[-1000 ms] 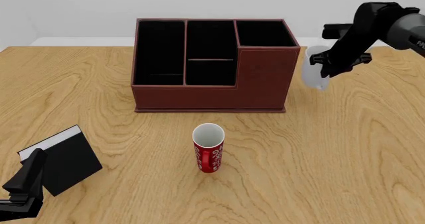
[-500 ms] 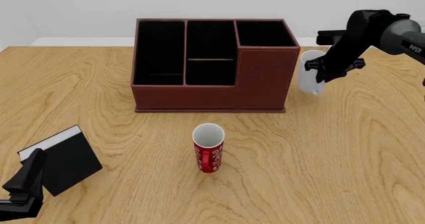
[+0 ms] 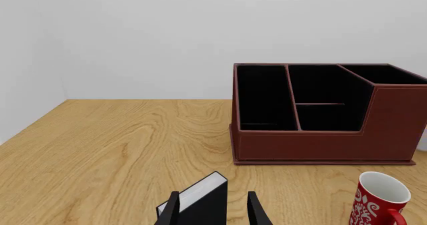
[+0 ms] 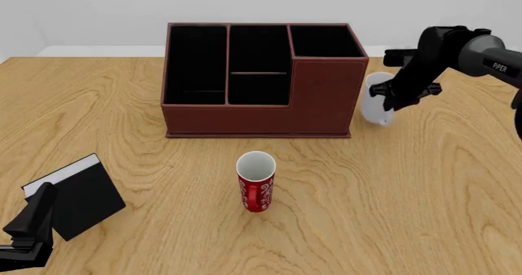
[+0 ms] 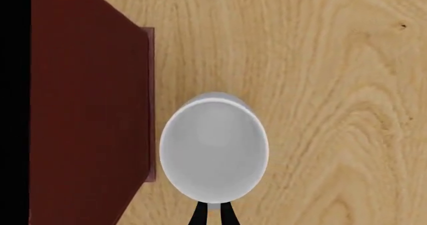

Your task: Pick up the white mug and place it to the right of the caddy.

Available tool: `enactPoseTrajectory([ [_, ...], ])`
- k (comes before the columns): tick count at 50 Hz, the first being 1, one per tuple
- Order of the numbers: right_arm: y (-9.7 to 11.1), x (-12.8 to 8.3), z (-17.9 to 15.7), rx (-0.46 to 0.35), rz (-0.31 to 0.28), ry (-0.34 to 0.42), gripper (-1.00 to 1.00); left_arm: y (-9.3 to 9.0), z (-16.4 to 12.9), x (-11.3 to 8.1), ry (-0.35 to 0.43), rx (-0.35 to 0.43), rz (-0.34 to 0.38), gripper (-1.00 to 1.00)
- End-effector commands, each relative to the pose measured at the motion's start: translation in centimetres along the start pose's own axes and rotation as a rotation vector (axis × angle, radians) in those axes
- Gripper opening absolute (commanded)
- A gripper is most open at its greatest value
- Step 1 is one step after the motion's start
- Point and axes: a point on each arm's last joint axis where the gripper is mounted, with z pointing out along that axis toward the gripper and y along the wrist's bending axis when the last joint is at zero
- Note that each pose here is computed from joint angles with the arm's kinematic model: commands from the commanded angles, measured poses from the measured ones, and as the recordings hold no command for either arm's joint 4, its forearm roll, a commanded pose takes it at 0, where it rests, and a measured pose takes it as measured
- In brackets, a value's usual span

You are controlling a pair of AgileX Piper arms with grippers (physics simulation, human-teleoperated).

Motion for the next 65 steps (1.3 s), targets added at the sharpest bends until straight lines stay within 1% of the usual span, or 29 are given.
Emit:
enactPoseTrajectory([
  [1, 0.5, 0.4, 1.0, -0.005, 0.015, 0.005, -1.00, 0.0, 0.0, 0.0, 0.000, 0.000, 0.000, 1.00],
  [12, 0.6, 0.8, 1.9, -0.006, 0.018, 0.017, -1.00, 0.0, 0.0, 0.0, 0.000, 0.000, 0.000, 1.00],
  [23, -0.5, 1.6, 3.3, 0.003, 0.026, 0.045, -1.00, 0.0, 0.0, 0.0, 0.000, 0.000, 0.000, 1.00],
  [32, -1.1, 1.9, 4.0, 0.007, 0.032, 0.059, -1.00, 0.0, 0.0, 0.0, 0.000, 0.000, 0.000, 1.00],
  [46, -0.8, 2.1, 4.2, 0.004, 0.019, 0.068, -1.00, 0.0, 0.0, 0.0, 0.000, 0.000, 0.000, 1.00],
  [47, -0.9, 2.1, 4.2, 0.004, 0.016, 0.068, 1.00, 0.0, 0.0, 0.0, 0.000, 0.000, 0.000, 1.00],
  [55, -1.2, 2.3, 4.4, 0.007, 0.016, 0.073, 1.00, 0.0, 0.0, 0.0, 0.000, 0.000, 0.000, 1.00],
  [65, -0.9, 2.4, 4.3, 0.004, 0.011, 0.073, 1.00, 0.0, 0.0, 0.0, 0.000, 0.000, 0.000, 1.00],
])
